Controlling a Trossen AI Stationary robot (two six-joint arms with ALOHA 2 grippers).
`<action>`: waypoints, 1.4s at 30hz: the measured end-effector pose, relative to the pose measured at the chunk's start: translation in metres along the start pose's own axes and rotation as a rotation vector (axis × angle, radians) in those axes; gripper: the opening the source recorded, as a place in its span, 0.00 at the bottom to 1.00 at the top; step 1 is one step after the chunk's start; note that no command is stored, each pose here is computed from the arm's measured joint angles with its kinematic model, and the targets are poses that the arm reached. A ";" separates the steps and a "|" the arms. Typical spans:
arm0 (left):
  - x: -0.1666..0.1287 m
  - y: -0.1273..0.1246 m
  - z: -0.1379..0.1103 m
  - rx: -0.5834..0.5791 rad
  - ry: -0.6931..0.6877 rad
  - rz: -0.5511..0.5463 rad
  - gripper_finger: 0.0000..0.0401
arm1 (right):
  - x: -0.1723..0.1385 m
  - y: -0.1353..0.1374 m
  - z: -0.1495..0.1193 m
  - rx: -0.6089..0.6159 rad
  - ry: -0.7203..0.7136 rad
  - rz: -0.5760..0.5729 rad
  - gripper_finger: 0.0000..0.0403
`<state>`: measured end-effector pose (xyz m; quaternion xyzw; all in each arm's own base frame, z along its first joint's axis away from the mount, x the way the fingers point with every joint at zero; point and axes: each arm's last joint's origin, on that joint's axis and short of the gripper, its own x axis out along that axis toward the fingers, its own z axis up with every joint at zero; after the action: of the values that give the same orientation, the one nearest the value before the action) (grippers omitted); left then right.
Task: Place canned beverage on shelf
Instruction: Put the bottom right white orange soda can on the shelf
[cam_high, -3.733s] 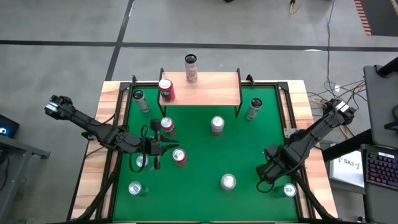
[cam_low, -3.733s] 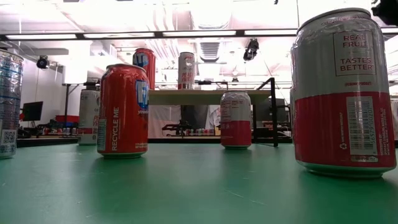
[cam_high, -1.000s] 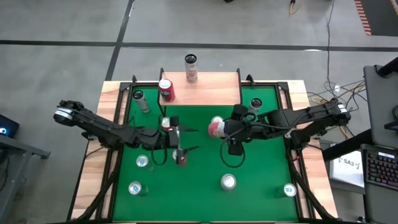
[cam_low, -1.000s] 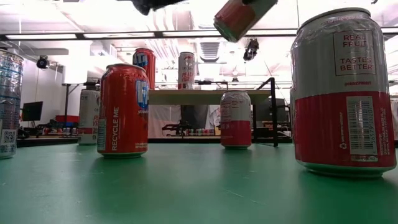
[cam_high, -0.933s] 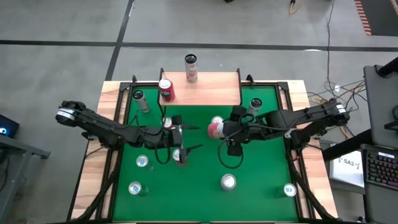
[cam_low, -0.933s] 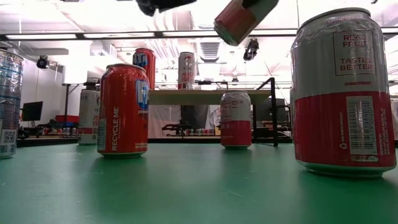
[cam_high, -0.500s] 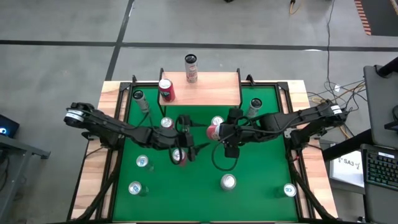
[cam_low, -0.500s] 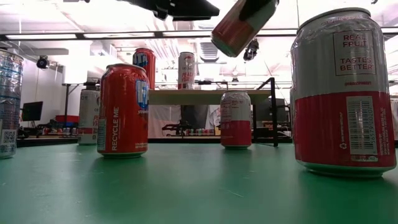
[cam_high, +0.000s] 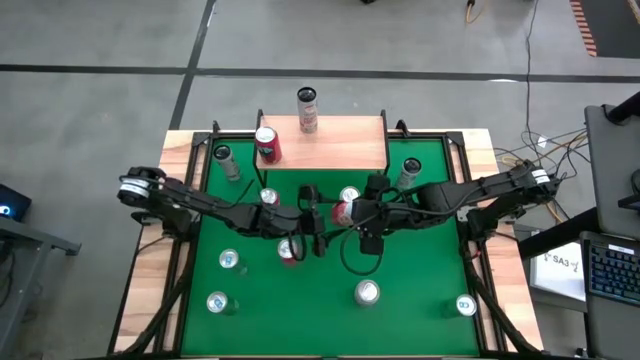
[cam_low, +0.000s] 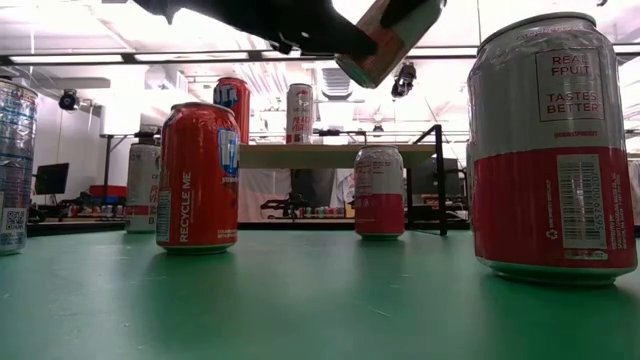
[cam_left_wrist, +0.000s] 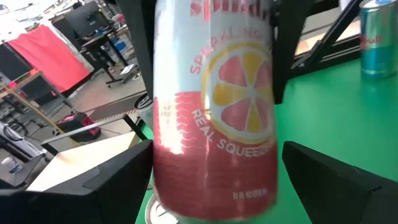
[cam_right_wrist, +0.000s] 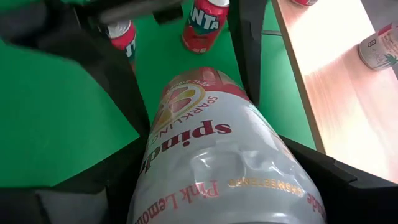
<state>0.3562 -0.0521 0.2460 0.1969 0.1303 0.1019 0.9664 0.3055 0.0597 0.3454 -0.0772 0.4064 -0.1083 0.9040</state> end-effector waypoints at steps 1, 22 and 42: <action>0.002 -0.001 0.000 0.001 0.004 0.004 0.84 | 0.000 0.000 0.000 0.001 -0.001 0.001 0.72; 0.011 -0.005 0.001 0.033 0.058 0.168 0.70 | 0.003 0.001 0.005 0.024 -0.036 -0.015 0.88; -0.034 -0.010 0.006 -0.045 -0.037 0.305 0.70 | -0.081 -0.021 0.026 -0.011 -0.538 0.030 0.90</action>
<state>0.3271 -0.0717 0.2540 0.1946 0.0787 0.2468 0.9461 0.2706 0.0616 0.4254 -0.1019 0.1532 -0.0682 0.9805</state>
